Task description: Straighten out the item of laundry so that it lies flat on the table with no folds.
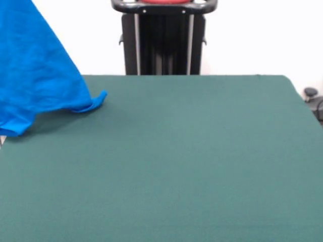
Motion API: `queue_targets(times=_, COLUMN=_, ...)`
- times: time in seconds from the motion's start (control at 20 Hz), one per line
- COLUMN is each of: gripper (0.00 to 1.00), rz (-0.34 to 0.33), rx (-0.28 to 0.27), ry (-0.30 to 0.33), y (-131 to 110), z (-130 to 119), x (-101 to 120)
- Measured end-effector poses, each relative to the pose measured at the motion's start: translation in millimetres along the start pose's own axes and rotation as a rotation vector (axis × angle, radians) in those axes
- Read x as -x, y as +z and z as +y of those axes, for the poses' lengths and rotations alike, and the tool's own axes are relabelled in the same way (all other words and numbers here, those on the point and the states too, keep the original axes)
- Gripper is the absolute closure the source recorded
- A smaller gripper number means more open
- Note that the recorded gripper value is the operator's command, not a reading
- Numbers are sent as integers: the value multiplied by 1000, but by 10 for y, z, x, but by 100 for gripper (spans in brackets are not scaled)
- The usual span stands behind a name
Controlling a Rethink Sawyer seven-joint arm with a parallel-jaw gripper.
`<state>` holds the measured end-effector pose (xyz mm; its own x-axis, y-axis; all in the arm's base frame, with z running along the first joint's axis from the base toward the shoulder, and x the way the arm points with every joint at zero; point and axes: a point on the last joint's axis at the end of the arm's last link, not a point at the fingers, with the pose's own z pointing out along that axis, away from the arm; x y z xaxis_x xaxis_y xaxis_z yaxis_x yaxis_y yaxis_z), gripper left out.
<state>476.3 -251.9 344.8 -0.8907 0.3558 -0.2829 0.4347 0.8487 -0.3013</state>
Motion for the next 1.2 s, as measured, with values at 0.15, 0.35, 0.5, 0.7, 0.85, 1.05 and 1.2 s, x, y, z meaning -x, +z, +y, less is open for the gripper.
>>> queue_targets(times=0.15, gripper=100, rz=12, rx=-9, ry=28, y=35, z=-166, x=11)
queue_targets(times=0.35, gripper=100, rz=37, rx=-18, ry=53, y=-75, z=-315, x=23)
queue_targets(times=0.5, gripper=100, rz=44, rx=-23, ry=64, y=-188, z=-378, x=37)
queue_targets(times=0.7, gripper=100, rz=43, rx=-34, ry=89, y=-327, z=-522, x=69)
queue_targets(times=0.85, gripper=100, rz=44, rx=-48, ry=112, y=-437, z=-708, x=110)
queue_targets(times=1.05, gripper=100, rz=41, rx=-69, ry=133, y=-570, z=-997, x=192)
queue_targets(times=1.2, gripper=100, rz=28, rx=-87, ry=135, y=-608, z=-1197, x=257)
